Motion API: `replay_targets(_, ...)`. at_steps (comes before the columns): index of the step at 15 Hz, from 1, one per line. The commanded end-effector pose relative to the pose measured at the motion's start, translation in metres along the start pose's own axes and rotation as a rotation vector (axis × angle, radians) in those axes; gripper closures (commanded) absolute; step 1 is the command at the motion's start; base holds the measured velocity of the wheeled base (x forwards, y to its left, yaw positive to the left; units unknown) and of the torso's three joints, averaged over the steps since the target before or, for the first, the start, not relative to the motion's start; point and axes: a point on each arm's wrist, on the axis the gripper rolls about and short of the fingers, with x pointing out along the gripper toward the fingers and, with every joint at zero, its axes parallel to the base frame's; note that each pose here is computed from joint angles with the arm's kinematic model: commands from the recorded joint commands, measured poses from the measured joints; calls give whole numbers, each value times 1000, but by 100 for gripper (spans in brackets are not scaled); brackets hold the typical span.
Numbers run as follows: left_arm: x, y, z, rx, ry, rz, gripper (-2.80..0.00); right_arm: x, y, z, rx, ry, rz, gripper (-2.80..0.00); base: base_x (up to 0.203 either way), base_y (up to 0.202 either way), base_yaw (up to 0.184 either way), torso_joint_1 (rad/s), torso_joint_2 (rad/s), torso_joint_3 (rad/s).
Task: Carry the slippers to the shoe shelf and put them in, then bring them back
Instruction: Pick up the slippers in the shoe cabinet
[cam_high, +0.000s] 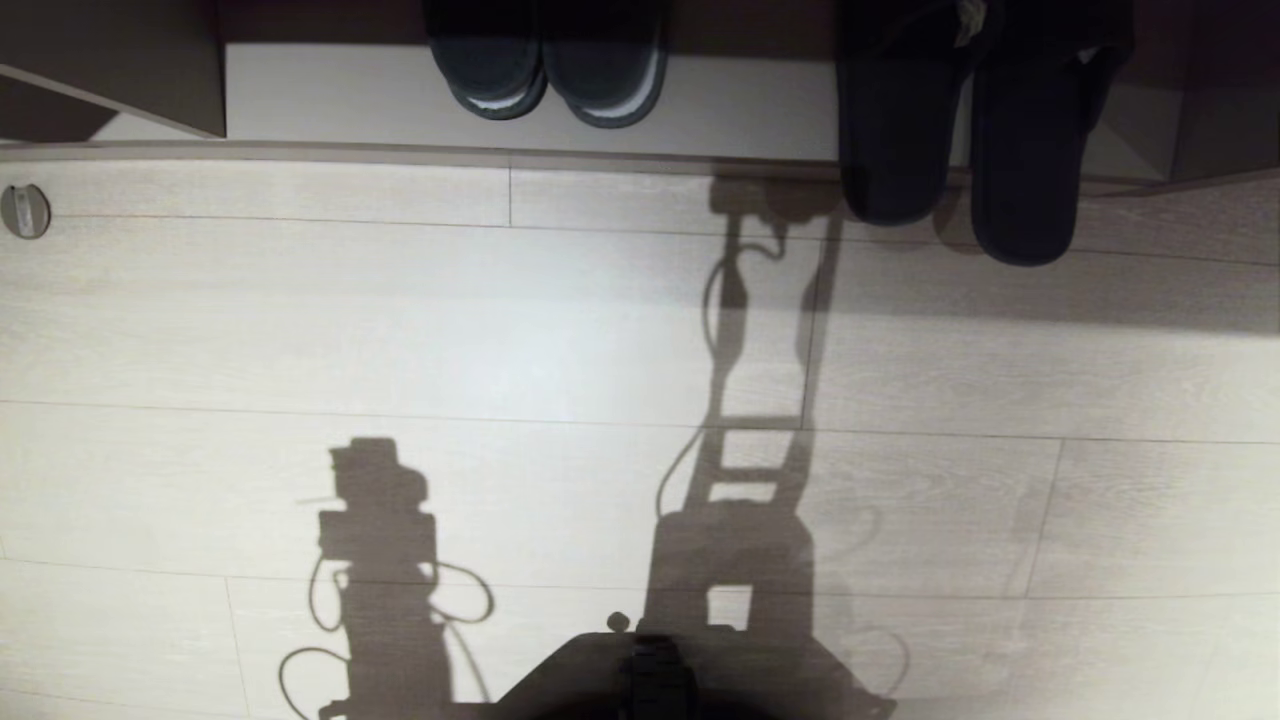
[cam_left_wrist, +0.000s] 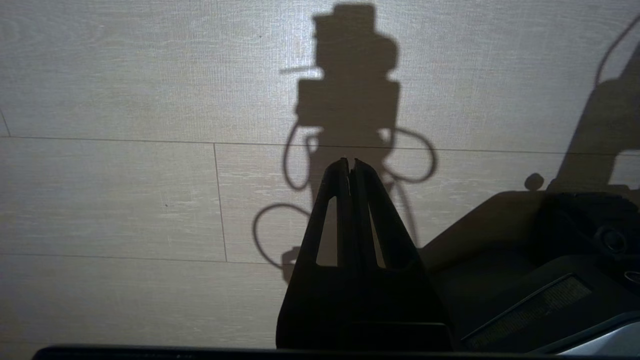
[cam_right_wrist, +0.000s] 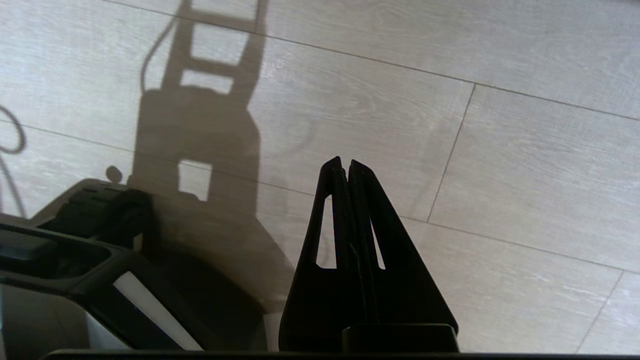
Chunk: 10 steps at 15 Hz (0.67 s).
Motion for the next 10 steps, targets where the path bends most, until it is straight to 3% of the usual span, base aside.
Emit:
replay_targets(1, 0, 0, 0, -1, 1, -1, 0, -1, 0, -3, 0, 1, -11, 0, 0, 0, 0, 0, 0, 0)
replay_targets(3, 0, 0, 0, -1, -1, -1, 0, 0, -2, -6, 1, 21, -105, 0, 0, 0, 0, 0, 0, 0)
replay_targets(4, 0, 0, 0, -1, 0, 0, 0, 1, -2, -15, 2, 74, -123, 0, 0, 0, 0, 0, 0, 0)
replay_targets(5, 0, 0, 0, -1, 0, 0, 0, 1, -2, -19, 9, 118, -117, 0, 0, 0, 0, 0, 0, 0)
replay_targets(10, 0, 0, 0, 9, 4, 2, 0, 1, -2, -18, 12, 103, -118, 0, 0, 0, 0, 0, 0, 0)
